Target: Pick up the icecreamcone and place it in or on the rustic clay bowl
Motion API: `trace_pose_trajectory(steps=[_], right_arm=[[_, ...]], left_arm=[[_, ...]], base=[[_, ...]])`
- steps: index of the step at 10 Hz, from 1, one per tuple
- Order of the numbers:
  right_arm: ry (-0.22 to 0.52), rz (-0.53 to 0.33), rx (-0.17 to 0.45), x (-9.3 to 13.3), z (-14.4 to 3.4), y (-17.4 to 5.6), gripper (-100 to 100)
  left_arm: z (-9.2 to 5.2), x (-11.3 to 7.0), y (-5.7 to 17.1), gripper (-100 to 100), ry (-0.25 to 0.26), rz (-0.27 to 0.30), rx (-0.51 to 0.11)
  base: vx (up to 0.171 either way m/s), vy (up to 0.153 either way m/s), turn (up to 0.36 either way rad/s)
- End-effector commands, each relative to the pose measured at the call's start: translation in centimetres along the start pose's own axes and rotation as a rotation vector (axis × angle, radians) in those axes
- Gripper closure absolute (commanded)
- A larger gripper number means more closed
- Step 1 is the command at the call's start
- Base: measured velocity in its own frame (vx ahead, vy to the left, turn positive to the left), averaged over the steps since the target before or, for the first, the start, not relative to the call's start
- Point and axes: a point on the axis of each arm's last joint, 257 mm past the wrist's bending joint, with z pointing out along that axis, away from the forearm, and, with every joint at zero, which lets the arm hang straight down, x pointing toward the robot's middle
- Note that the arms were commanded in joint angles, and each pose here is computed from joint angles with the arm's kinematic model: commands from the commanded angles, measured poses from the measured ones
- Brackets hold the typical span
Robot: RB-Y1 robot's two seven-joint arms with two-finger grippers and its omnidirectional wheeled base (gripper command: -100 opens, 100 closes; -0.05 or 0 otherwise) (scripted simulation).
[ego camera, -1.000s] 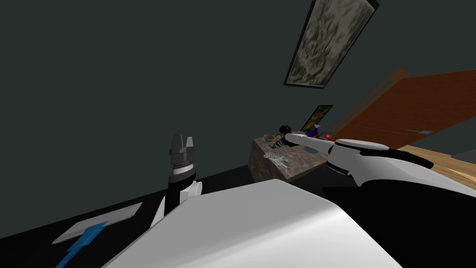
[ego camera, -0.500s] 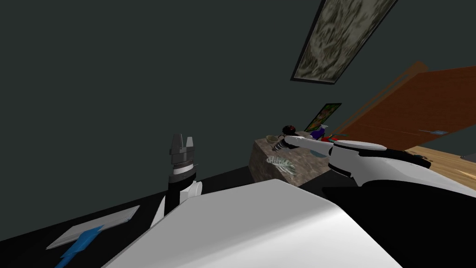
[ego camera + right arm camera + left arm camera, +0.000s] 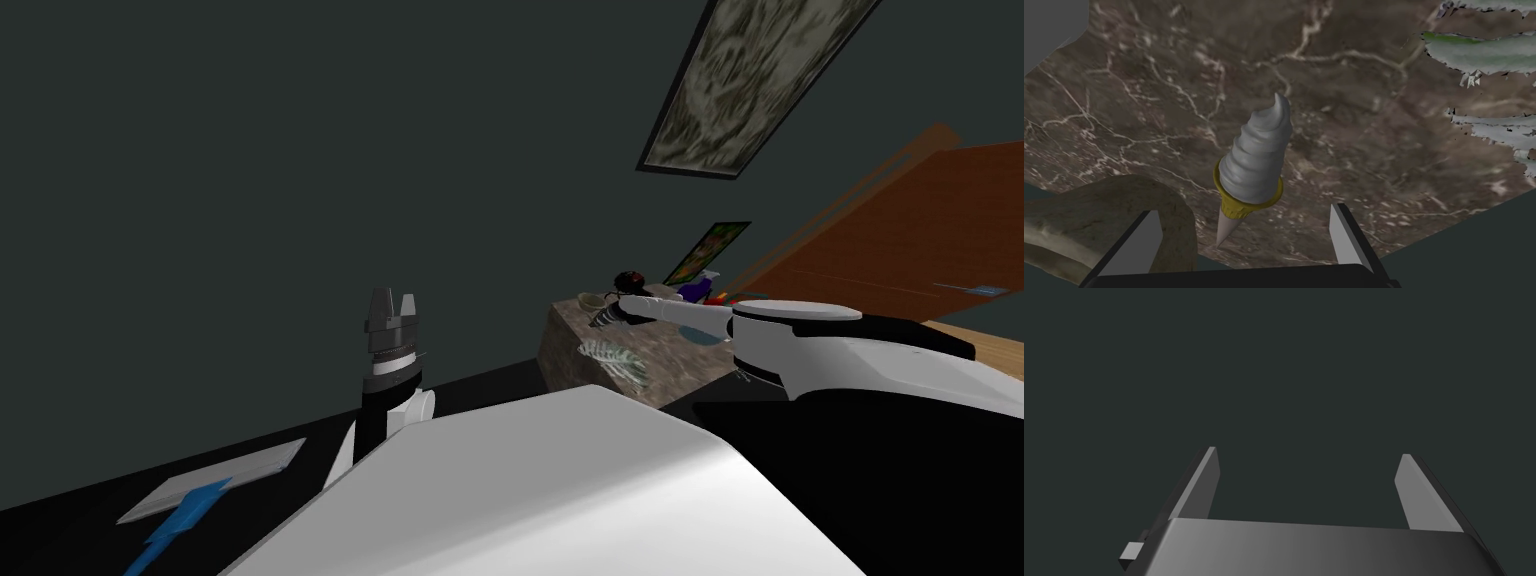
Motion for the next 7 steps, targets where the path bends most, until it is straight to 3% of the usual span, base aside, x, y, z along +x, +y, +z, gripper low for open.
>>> trace_pose_trajectory(steps=[1, 7], right_arm=[[-0.001, 0.006, 0.002, 0.8, -0.2, 0.0, -100], [0.013, 0.034, 0.009, 4.2, -0.8, 0.1, -100]], left_arm=[[0.0, 0.0, 0.0, 0, 0.0, 0.0, 0.0], [0.0, 0.0, 0.0, 0, 0.0, 0.0, 0.0]], base=[[0.029, 0.014, 0.038], [0.035, 0.011, 0.033]])
